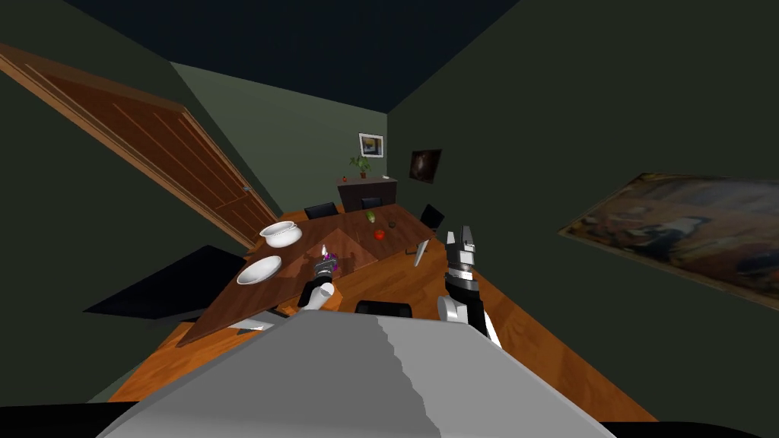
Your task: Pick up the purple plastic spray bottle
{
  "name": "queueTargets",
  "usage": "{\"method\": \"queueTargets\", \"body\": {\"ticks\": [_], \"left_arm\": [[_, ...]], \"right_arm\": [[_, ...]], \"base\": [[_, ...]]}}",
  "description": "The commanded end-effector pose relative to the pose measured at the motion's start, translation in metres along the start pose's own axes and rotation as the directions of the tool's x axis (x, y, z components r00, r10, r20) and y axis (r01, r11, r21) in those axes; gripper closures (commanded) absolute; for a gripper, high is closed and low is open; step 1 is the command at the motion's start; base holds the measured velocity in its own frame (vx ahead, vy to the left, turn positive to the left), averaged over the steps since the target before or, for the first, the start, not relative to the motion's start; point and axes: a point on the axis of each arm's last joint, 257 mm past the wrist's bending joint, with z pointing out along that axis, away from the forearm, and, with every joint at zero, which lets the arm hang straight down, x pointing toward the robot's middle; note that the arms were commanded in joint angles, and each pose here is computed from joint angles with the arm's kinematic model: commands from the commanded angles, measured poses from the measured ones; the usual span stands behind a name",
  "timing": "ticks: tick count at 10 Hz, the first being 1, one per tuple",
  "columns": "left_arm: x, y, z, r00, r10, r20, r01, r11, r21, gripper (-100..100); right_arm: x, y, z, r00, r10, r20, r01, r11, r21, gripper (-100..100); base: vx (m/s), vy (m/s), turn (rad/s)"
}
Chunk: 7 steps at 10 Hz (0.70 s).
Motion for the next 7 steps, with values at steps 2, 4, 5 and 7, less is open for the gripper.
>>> {"method": "queueTargets", "body": {"ticks": [2,4,5,7], "left_arm": [[0.005,0.014,-0.005,1.0,0.022,-0.007,-0.022,1.0,-0.005,100],[0.012,0.033,-0.013,1.0,0.019,-0.016,-0.019,1.0,-0.011,100],[0.012,0.033,-0.013,1.0,0.024,-0.016,-0.024,1.0,-0.011,100],[0.012,0.032,-0.013,1.0,0.02,-0.016,-0.02,1.0,-0.01,0]], "right_arm": [[0.0,0.0,0.0,1.0,0.0,0.0,0.0,1.0,0.0,0],[0.0,0.0,0.0,1.0,0.0,0.0,0.0,1.0,0.0,0],[0.0,0.0,0.0,1.0,0.0,0.0,0.0,1.0,0.0,0],[0.0,0.0,0.0,1.0,0.0,0.0,0.0,1.0,0.0,0]], "base": [[0.014,0.05,0.038],[0.018,0.074,0.1],[0.01,0.035,-0.016],[0.001,0.005,-0.002]]}}
